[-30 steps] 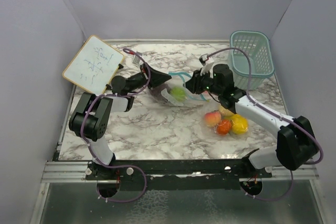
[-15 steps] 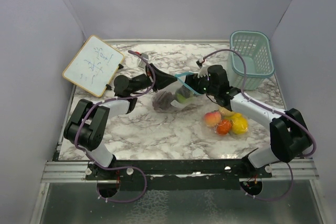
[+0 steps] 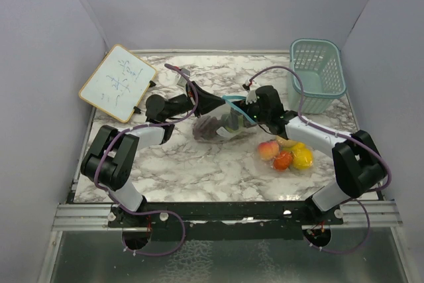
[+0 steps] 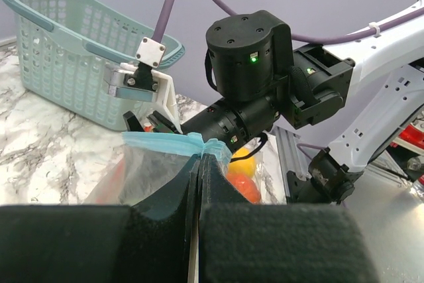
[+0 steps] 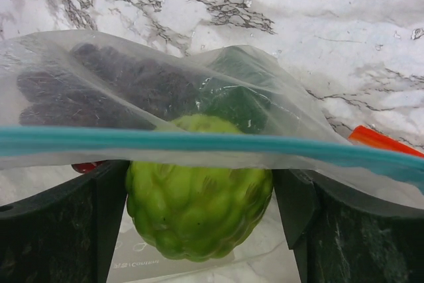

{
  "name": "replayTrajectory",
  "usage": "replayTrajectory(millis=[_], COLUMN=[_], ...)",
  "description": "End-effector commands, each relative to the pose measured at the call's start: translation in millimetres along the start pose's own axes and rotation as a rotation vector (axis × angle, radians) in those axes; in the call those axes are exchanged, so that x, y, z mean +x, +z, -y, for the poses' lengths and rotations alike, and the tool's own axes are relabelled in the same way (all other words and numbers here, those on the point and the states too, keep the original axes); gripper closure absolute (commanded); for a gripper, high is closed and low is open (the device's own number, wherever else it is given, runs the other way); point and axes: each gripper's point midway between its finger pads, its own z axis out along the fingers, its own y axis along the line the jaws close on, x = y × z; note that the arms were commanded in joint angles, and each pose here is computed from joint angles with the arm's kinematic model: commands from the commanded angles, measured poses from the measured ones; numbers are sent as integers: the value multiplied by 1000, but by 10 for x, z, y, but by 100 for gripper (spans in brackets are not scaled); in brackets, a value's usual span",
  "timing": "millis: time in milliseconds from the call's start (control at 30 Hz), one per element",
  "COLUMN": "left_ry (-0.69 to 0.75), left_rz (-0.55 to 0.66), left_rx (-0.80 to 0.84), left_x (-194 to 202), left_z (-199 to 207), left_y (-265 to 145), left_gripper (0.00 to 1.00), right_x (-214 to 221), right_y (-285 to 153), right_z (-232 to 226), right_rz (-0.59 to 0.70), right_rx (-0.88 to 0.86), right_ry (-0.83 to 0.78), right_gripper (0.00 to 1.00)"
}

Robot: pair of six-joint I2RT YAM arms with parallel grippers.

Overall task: Open the zip-top bag and remove the fake food
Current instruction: Pick up the fake fruit from the zipper food storage bag.

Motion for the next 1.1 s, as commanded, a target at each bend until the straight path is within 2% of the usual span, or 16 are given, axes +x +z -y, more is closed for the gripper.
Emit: replayTrajectory(millis=[0, 167, 267, 700, 900, 1067], left_ry=[83, 85, 91, 100, 65, 49], left_rz=[50, 43, 41, -19, 1, 12], left_rx=[11, 5, 3, -28, -37, -16], left_x=[-188, -163, -150, 44, 70, 84], left_z=[73, 63, 54, -41, -132, -111], left_y=[34, 24, 27, 70, 98, 103], left_gripper=[100, 100, 100, 100, 100, 100], right_x=[7, -148, -307, -1000, -1418, -1655], right_y=[-1, -115, -241, -860, -1373, -1666], right_z=[23, -27, -90, -201, -327, -120], right_rz=[-17, 37, 89, 319, 483, 564], right_rx=[24, 29, 27, 102, 124, 271], right_ry=[-21, -9, -11, -45, -95, -136], right_gripper=[19, 31, 34, 35, 35, 35])
